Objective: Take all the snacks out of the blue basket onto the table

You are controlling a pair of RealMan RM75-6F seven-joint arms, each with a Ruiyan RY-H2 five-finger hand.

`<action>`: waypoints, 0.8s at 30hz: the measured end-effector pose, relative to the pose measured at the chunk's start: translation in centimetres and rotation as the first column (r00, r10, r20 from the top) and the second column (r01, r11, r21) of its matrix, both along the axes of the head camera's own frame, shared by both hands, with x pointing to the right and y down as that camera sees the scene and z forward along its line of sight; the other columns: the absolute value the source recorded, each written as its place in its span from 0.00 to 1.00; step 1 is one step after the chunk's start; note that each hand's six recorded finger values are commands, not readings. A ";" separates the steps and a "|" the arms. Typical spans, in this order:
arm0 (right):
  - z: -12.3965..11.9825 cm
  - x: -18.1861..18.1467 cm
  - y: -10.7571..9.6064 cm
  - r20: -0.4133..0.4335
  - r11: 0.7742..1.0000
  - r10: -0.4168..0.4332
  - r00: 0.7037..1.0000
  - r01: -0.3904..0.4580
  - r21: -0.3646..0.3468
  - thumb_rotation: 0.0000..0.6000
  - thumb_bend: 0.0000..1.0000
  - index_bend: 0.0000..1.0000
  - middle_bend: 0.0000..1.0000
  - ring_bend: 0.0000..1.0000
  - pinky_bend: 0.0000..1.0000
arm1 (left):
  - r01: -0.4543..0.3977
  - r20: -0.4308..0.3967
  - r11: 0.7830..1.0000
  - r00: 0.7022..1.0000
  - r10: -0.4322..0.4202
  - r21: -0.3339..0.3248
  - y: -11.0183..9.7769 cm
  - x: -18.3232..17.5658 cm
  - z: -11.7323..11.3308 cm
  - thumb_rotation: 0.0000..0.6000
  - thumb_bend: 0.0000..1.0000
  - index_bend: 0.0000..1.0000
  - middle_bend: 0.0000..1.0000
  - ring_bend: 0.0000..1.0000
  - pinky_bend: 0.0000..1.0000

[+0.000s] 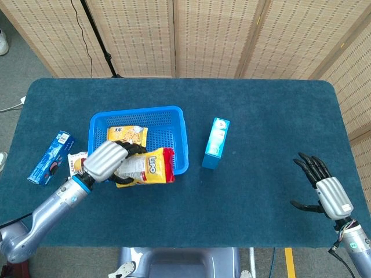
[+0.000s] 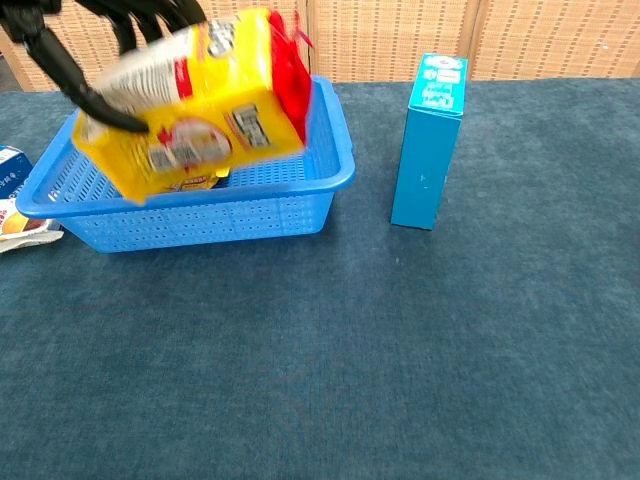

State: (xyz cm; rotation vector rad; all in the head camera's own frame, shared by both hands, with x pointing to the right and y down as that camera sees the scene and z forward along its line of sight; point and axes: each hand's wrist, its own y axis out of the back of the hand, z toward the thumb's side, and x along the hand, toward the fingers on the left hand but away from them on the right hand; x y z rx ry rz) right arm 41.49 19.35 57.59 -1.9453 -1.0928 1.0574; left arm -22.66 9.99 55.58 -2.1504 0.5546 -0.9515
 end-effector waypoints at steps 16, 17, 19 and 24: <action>0.1 0.2 0.0 -0.004 1.000 0.005 1.000 -0.005 -0.006 1.00 0.00 0.00 0.00 0.00 0.00 | -0.148 0.184 0.984 0.969 0.164 -0.095 5.4 0.9 3.0 1.00 0.00 0.00 0.00 0.00 0.00; 0.1 0.2 0.0 -0.004 1.000 0.005 1.000 -0.005 -0.007 1.00 0.00 0.00 0.00 0.00 0.00 | -0.136 0.175 0.987 0.973 0.149 -0.088 5.0 1.0 2.8 1.00 0.00 0.00 0.00 0.00 0.00; 0.2 0.2 0.0 -0.003 1.000 0.003 1.000 -0.003 -0.008 1.00 0.00 0.00 0.00 0.00 0.00 | -0.122 0.164 0.990 0.978 0.132 -0.069 4.4 1.0 2.5 1.00 0.00 0.00 0.00 0.00 0.00; 0.2 0.1 0.0 -0.004 1.000 0.002 1.000 -0.002 -0.008 1.00 0.00 0.00 0.00 0.00 0.00 | -0.050 0.183 0.999 0.982 0.052 -0.016 1.5 0.1 2.5 1.00 0.00 0.00 0.00 0.00 0.00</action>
